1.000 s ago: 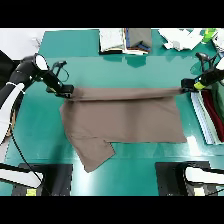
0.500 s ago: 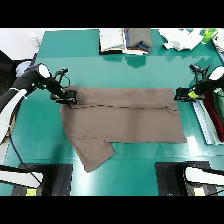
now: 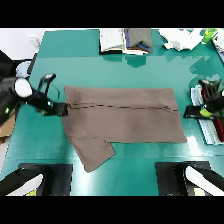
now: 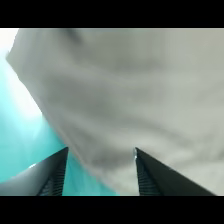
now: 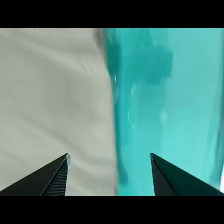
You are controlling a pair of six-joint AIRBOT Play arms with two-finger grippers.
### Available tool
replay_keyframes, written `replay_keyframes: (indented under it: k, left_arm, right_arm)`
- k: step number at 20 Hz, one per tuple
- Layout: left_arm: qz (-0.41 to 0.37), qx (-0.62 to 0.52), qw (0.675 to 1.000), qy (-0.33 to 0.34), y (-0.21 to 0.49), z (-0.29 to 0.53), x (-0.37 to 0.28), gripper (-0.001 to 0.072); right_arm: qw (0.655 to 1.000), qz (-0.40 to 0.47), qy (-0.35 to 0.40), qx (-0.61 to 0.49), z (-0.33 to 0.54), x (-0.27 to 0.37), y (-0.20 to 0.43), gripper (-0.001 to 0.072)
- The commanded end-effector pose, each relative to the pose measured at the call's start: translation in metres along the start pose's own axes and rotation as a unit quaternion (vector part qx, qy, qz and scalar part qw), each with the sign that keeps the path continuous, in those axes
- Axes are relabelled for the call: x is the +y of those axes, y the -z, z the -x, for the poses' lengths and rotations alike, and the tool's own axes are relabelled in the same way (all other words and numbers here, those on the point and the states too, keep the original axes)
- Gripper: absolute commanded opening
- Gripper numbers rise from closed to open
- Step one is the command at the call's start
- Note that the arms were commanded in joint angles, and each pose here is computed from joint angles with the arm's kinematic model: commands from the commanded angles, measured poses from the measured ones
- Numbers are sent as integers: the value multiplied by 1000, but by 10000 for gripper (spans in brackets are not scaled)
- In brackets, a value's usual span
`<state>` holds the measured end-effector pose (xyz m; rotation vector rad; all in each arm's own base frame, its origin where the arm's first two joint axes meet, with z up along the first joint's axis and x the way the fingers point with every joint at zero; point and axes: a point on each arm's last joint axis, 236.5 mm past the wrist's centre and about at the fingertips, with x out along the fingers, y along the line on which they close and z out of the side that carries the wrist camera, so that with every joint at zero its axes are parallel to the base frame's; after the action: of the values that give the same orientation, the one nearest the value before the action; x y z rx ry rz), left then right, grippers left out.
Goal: Fold the shirts.
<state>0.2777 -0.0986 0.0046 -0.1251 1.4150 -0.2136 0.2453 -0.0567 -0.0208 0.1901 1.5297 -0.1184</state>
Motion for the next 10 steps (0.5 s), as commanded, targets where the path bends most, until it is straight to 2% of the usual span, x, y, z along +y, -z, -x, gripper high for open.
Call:
replay_keyframes:
  k: [1, 4, 8, 10]
  left_arm:
    - [8, 30, 999, -4, 54, -19, -3, 498]
    - [-4, 38, 999, -2, 67, -32, -15, 498]
    - [-13, 29, 999, 7, 65, -35, -27, 499]
    - [-12, 33, 999, 9, 67, -34, -28, 498]
  right_arm:
    - [997, -46, -2, 65, -32, -16, 64, 585]
    - [990, -82, -43, 103, -54, -4, 89, 583]
    - [988, -67, -74, 115, -70, 20, 86, 575]
    - [989, -52, -73, 117, -74, 29, 84, 514]
